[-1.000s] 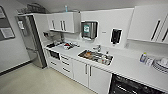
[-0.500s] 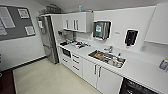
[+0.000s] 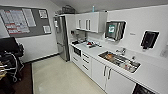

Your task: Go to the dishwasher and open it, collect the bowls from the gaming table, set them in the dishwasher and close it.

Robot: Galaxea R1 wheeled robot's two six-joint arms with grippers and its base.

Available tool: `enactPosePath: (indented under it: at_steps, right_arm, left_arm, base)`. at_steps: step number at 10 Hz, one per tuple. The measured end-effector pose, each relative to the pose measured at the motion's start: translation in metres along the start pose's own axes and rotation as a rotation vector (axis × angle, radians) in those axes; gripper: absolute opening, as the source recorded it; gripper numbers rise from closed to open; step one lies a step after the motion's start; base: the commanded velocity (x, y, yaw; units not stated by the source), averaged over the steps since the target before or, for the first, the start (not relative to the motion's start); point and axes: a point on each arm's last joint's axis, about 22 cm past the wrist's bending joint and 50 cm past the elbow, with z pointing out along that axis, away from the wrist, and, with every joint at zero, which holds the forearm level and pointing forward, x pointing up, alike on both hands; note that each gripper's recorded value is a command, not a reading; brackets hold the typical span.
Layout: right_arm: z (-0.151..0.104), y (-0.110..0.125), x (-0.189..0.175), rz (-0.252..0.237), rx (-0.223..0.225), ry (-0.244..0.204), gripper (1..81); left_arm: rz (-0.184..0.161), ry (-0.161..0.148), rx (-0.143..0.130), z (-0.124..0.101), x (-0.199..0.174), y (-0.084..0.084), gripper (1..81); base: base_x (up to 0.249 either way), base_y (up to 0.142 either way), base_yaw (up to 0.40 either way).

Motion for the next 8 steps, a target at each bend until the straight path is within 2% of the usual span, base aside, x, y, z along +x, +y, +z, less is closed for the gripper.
enactPosePath:
  at_steps: [2,4,5,6,8]
  right_arm:
    - [-0.0006,0.0019,0.0035,-0.001,-0.003,0.004,81.1]
    - [0.0001,-0.0008,0.0007,-0.012,0.000,-0.003,81.1]
    - [0.0000,-0.0006,0.0015,-0.040,-0.002,-0.003,81.1]
    - [0.0002,-0.0014,0.0014,-0.074,-0.001,-0.002,81.1]
    - [0.0001,-0.0034,0.0023,-0.076,0.008,0.003,81.1]
  left_arm:
    - [0.002,0.004,0.001,-0.0001,0.0025,-0.0008,81.1]
    - [0.004,0.005,0.014,0.0000,0.0029,-0.0052,81.1]
    - [0.009,0.005,0.023,0.0000,0.0029,-0.0084,81.1]
    - [0.031,0.003,0.026,-0.0002,0.0024,-0.0097,81.1]
    - [0.057,0.003,0.025,-0.0003,0.0024,-0.0098,81.1]
  base:
    - [0.000,0.000,0.355]
    - [0.000,0.000,0.355]
    - [0.000,0.000,0.356]
    - [0.000,0.000,0.356]
    - [0.000,0.000,0.356]
